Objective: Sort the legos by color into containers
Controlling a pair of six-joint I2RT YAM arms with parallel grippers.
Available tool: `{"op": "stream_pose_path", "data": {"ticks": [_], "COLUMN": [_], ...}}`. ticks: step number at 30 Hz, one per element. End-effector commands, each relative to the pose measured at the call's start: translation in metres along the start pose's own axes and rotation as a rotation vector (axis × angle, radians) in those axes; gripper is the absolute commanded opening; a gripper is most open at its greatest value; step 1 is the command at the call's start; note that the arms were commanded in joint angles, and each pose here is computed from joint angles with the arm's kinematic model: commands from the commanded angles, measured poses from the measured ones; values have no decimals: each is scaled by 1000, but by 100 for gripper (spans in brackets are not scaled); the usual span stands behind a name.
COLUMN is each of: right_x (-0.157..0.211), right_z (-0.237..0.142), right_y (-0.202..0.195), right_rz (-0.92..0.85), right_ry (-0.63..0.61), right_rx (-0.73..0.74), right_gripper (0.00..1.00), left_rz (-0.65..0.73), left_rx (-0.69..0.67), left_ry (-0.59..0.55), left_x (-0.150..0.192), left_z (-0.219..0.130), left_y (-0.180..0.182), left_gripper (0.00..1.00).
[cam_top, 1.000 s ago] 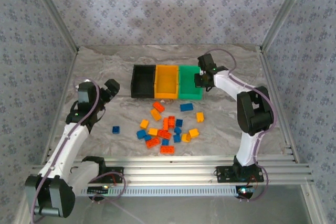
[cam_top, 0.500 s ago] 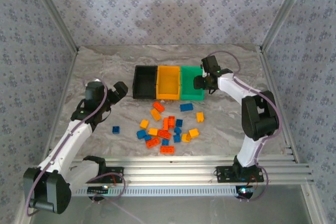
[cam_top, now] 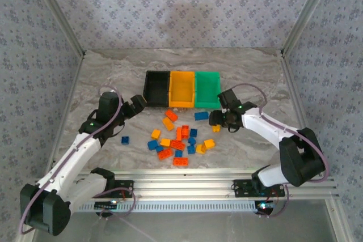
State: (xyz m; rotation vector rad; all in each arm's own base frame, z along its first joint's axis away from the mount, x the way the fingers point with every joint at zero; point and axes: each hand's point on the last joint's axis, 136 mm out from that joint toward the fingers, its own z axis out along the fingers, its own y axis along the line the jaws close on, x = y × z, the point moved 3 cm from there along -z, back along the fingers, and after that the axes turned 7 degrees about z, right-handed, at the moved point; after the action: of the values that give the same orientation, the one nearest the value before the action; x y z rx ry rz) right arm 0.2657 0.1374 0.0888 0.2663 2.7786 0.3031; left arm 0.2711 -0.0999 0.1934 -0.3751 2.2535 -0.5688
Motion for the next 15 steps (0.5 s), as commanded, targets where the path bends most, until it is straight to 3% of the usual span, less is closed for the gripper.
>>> {"op": "stream_pose_path", "data": {"ticks": [1,8,15], "right_x": [12,7,7], "right_z": [10,33,41], "right_y": [4,12,16], "right_rz": [26,-32,-59], "right_ry": [50,62,99], "right_rx": [-11,5,8], "right_gripper": [72,63,37], "left_rz": [-4,10,17], "left_rx": [-20,-41,-81], "left_ry": [59,98,127], "left_x": [15,20,27], "left_z": [3,5,2], "left_y": [7,10,18], "left_gripper": [99,100,100]}}
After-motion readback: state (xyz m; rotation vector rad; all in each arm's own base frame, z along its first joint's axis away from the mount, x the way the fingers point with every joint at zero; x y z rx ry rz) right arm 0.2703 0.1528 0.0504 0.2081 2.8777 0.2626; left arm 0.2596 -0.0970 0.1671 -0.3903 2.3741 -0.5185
